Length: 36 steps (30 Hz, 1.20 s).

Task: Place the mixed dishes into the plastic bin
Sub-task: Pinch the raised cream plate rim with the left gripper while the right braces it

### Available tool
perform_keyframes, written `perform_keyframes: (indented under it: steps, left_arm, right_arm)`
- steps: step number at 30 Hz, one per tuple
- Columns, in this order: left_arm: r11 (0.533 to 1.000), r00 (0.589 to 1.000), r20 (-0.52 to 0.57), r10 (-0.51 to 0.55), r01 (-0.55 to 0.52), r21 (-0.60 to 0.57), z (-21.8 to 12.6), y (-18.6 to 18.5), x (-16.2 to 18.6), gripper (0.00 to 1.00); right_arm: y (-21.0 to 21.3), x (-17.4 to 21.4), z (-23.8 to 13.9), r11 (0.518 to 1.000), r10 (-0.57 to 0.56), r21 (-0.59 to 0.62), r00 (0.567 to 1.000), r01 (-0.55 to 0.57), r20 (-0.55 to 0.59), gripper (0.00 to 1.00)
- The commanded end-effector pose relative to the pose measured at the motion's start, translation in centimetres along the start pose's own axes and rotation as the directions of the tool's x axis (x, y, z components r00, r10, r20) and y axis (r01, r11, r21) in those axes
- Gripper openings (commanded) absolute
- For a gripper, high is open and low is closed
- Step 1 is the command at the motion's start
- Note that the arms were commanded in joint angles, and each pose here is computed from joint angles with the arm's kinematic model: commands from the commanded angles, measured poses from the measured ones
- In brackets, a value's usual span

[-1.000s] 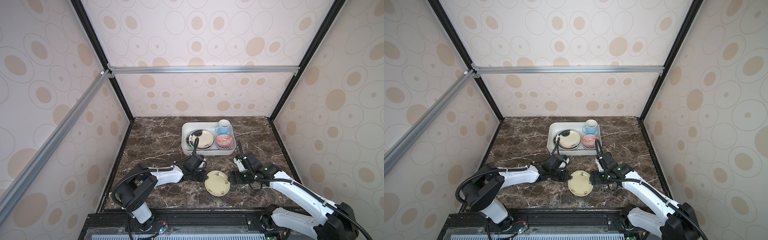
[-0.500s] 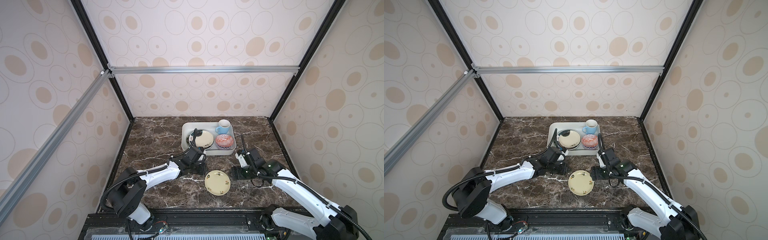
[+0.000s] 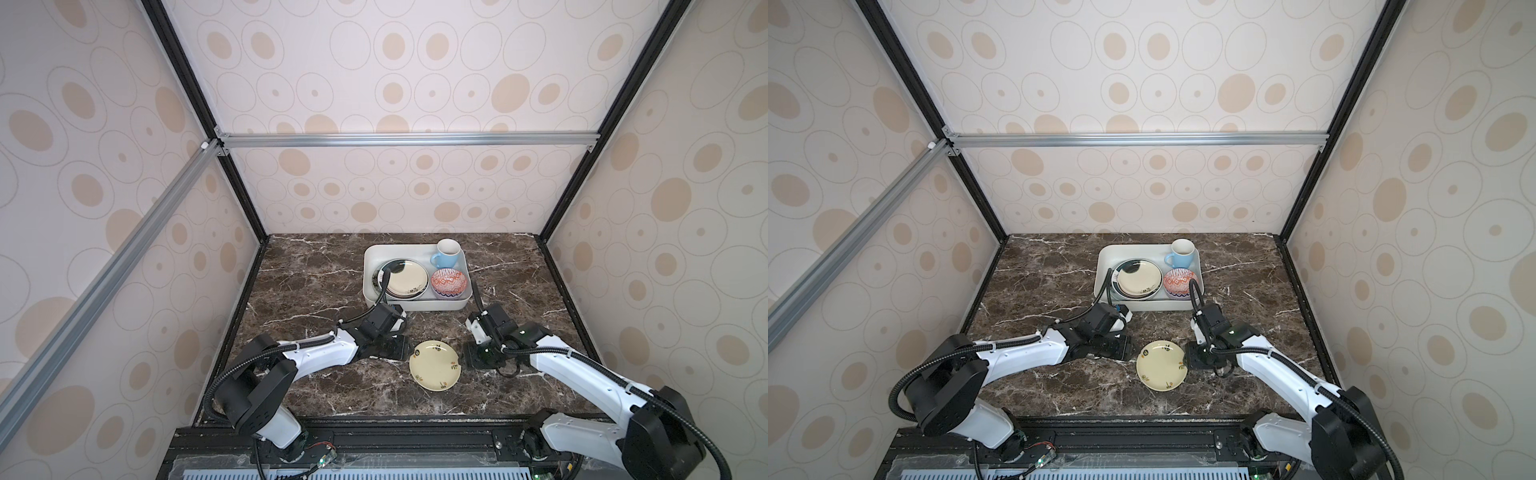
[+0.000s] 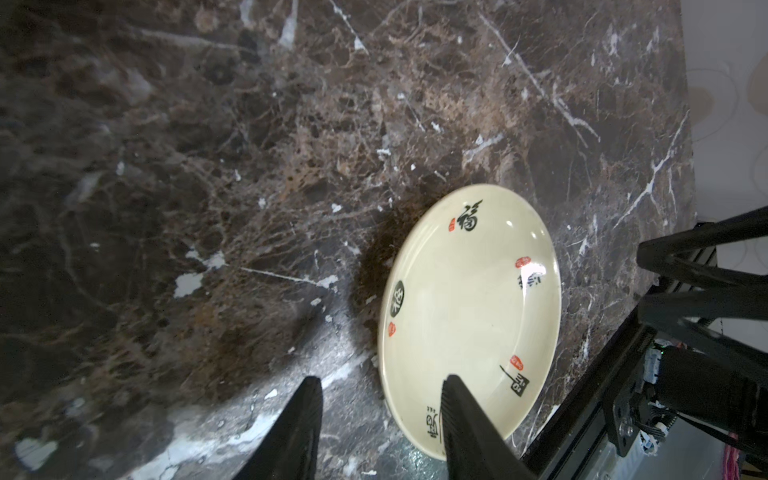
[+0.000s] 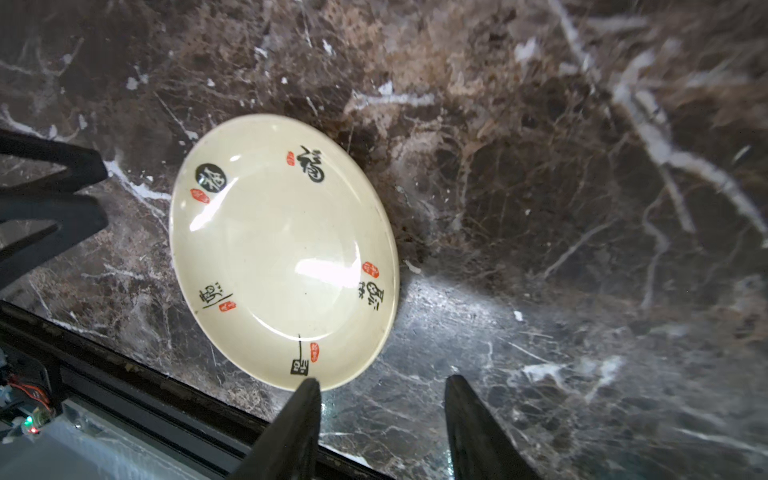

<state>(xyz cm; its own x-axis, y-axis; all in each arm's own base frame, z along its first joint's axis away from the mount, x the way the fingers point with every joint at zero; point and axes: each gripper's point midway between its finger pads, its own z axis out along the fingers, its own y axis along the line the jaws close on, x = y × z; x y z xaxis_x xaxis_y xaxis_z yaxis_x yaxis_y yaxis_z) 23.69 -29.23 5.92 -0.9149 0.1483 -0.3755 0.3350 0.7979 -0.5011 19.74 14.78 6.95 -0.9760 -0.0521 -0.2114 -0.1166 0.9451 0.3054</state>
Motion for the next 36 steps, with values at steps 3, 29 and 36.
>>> perform_keyframes:
  steps: [3, 29, 36]
  left_arm:
    - [0.998, 1.000, 0.008, -0.015, 0.014, 0.054, 0.3, -0.5, -0.1, 0.48]
    - [0.994, 0.997, -0.069, -0.026, 0.033, 0.103, 2.1, -0.3, 2.7, 0.48]
    - [0.994, 0.997, -0.076, -0.025, 0.033, 0.103, 2.7, -0.3, 2.7, 0.48]
  right_arm:
    - [0.2, -0.1, 1.2, 1.000, 0.018, -0.026, 1.000, -0.018, -0.012, 0.45]
    - [0.6, 0.5, 5.3, 0.998, 0.040, -0.044, 0.992, -0.045, -0.116, 0.22]
    - [1.1, 0.1, 5.3, 0.997, 0.028, -0.062, 0.992, -0.036, -0.119, 0.19]
